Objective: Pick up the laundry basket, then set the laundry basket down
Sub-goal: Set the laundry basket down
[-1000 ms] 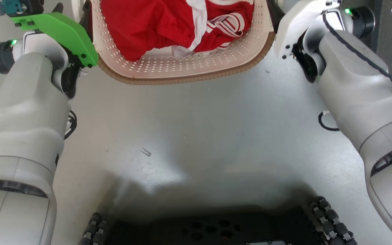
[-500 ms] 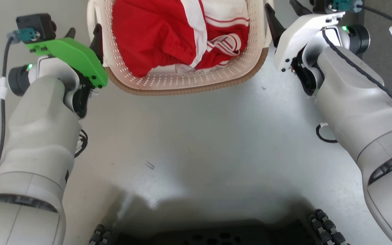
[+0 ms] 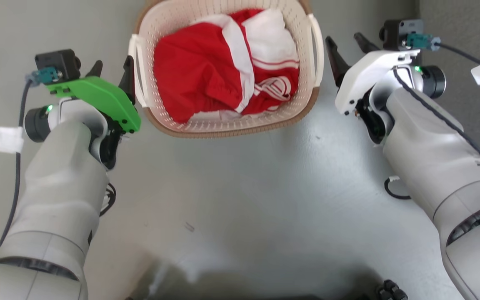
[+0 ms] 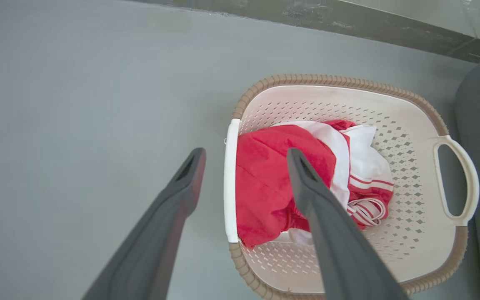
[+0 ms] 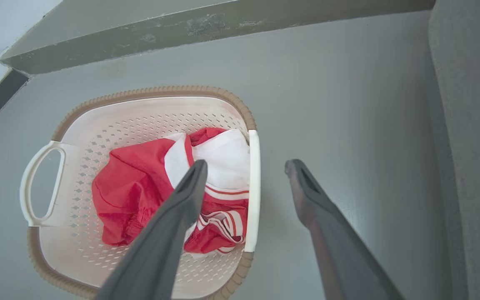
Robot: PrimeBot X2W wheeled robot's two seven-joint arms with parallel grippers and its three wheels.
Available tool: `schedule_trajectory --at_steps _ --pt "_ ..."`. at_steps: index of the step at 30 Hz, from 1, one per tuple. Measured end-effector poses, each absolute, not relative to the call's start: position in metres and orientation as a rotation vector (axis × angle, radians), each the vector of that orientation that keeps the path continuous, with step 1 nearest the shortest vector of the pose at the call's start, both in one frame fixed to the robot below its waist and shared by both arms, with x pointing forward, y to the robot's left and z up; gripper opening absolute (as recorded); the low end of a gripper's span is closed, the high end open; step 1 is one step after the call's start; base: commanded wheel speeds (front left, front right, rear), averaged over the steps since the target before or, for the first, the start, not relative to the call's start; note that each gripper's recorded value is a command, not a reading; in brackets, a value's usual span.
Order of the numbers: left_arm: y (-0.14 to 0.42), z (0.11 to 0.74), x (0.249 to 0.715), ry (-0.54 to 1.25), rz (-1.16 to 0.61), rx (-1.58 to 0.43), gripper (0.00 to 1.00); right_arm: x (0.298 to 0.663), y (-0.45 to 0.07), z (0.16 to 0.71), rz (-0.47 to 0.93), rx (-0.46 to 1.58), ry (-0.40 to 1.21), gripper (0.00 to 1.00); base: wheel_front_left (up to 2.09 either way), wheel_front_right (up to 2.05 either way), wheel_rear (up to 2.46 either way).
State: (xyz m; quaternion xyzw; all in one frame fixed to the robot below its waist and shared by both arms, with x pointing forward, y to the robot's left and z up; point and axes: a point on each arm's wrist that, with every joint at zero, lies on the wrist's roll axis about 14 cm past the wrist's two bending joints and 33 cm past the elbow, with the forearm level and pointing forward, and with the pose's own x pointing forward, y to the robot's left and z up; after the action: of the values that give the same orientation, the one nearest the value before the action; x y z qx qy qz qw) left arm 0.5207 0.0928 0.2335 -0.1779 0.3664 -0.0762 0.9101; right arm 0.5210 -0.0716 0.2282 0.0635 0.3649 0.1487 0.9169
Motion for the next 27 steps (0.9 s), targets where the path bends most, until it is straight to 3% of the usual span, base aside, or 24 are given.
schedule_trajectory --at_steps 15,22,27 --pt "0.100 0.308 0.510 0.579 -0.181 -0.338 1.00 0.501 -0.074 0.293 0.292 0.159 0.644 1.00 0.00 0.00 0.00" --pt "0.102 0.332 0.493 0.539 -0.194 -0.326 1.00 0.514 -0.064 0.351 0.280 0.210 0.488 1.00 0.00 0.00 0.00" --pt "0.105 0.363 0.494 0.451 -0.209 -0.321 1.00 0.499 -0.066 0.369 0.267 0.207 0.442 1.00 0.00 0.00 0.00"
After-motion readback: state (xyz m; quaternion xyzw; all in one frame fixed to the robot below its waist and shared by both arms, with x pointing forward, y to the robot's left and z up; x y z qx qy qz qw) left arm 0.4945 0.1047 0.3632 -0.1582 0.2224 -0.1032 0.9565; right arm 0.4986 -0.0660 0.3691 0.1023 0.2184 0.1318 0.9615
